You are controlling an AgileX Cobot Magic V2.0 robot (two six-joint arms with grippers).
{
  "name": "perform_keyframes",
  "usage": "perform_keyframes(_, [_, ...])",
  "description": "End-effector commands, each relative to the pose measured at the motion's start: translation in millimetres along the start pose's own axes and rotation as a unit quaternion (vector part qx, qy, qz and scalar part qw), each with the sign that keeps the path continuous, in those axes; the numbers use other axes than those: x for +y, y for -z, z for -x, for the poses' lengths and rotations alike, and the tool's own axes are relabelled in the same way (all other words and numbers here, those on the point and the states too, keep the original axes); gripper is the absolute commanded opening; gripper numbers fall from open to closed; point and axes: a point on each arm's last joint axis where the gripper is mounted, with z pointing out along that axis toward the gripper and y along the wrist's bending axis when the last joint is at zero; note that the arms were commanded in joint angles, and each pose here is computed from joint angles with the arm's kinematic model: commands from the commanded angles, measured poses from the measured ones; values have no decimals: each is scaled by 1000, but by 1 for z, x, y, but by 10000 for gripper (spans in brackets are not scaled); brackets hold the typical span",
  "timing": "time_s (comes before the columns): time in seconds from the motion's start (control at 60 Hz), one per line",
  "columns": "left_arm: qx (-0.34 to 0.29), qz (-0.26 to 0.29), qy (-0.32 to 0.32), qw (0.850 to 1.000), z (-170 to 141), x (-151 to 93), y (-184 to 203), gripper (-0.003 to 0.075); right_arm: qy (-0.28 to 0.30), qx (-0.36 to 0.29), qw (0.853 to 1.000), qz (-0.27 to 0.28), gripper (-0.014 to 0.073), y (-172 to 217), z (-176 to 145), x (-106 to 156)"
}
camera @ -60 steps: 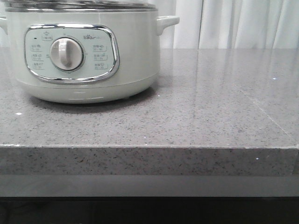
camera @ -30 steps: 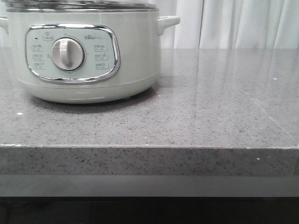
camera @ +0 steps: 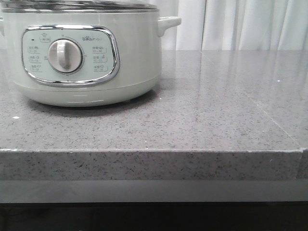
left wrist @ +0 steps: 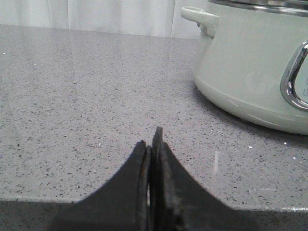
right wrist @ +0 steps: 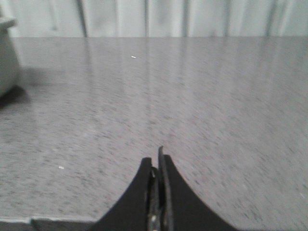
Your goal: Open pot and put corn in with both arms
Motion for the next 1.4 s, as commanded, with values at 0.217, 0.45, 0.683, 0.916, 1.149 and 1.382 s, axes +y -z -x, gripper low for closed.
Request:
perform_keyframes(0.217, [-56, 6, 4, 998, 9, 1, 2, -18, 1, -34, 999, -15, -68, 7, -5, -2])
perform_keyframes(0.45, [-56, 6, 4, 998, 9, 1, 2, -18, 12, -33, 999, -16, -68, 7, -5, -2])
perform_keyframes(0.683, [-56, 6, 4, 998, 9, 1, 2, -18, 12, -33, 999, -16, -68, 7, -5, -2])
perform_keyframes(0.916, [-56, 6, 4, 998, 9, 1, 2, -18, 12, -33, 999, -16, -68, 7, -5, -2])
perform_keyframes(1.149, [-56, 6, 4, 998, 9, 1, 2, -18, 12, -33, 999, -16, -68, 7, -5, -2])
perform_keyframes(1.382, [-56, 6, 4, 998, 9, 1, 2, -18, 12, -33, 999, -16, -68, 7, -5, -2])
